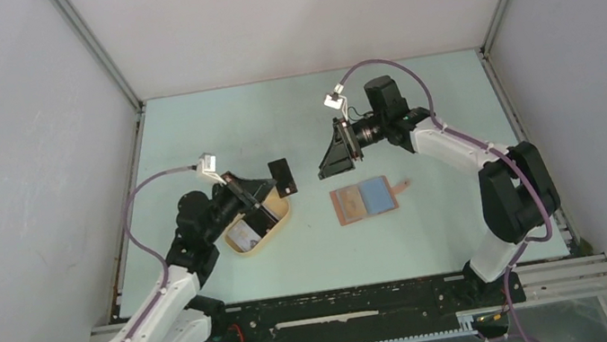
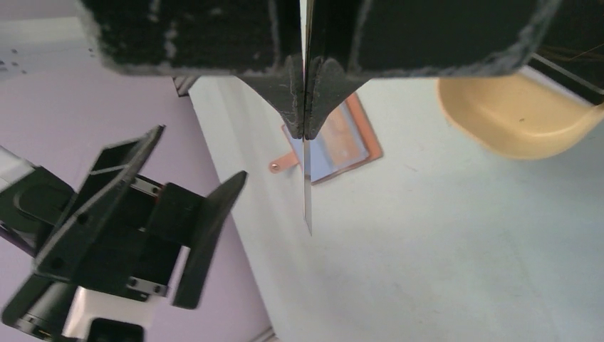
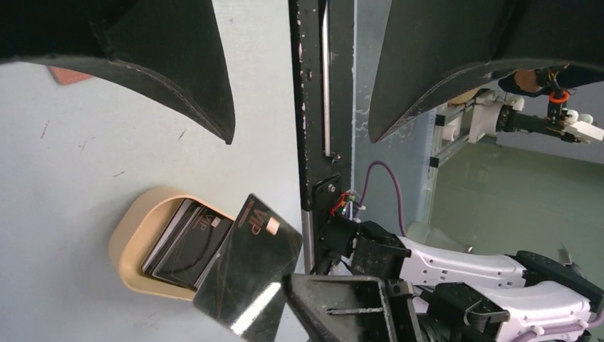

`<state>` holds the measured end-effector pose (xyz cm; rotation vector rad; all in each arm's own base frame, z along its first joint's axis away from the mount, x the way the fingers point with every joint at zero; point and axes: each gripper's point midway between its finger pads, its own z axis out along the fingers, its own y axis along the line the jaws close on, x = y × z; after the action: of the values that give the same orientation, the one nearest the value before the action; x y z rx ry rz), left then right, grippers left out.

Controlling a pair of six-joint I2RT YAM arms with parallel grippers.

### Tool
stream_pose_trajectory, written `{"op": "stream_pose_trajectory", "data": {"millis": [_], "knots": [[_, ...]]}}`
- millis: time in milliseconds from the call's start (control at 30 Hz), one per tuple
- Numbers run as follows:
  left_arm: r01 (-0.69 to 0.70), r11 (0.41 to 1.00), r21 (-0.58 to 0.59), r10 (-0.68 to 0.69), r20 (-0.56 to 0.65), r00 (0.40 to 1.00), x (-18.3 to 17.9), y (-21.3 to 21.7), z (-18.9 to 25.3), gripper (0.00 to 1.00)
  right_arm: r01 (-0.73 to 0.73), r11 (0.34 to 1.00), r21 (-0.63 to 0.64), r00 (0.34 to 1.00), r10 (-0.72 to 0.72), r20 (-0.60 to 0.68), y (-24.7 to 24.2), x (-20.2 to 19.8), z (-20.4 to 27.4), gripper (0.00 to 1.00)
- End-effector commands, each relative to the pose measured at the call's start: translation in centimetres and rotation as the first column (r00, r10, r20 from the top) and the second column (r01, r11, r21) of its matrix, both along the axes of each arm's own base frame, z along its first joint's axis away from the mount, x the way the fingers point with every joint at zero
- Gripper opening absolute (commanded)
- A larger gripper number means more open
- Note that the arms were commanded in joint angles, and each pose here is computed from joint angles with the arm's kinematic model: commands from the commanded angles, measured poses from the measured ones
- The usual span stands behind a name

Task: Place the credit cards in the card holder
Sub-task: Insert the credit card into the card holder.

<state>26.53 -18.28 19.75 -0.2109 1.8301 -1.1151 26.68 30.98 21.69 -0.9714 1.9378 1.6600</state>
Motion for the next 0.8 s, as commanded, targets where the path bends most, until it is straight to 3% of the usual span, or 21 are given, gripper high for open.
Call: {"op": "stream_pose_trajectory", "data": {"millis": [0, 433, 767], "knots": [[0.094, 0.993, -0.071, -0.088, 0.089, 0.992, -0.9, -2.0, 2.8, 0.0, -0.004, 1.0, 0.031, 0.999, 0.005, -0.052, 0.6, 0.2, 0.7, 0.79], [0.197, 0.972, -0.129, -0.181, 0.13, 0.975, -2.0, -4.8, 5.0, 0.0, 0.006, 0.998, 0.061, 0.991, 0.002, -0.135, 2.2, 0.9, 0.9, 0.76], [0.239, 0.959, -0.155, -0.219, 0.137, 0.966, -2.6, -5.8, 5.3, 0.0, -0.021, 0.996, 0.081, 0.985, 0.035, -0.17, 2.8, 0.4, 1.5, 0.62]]}}
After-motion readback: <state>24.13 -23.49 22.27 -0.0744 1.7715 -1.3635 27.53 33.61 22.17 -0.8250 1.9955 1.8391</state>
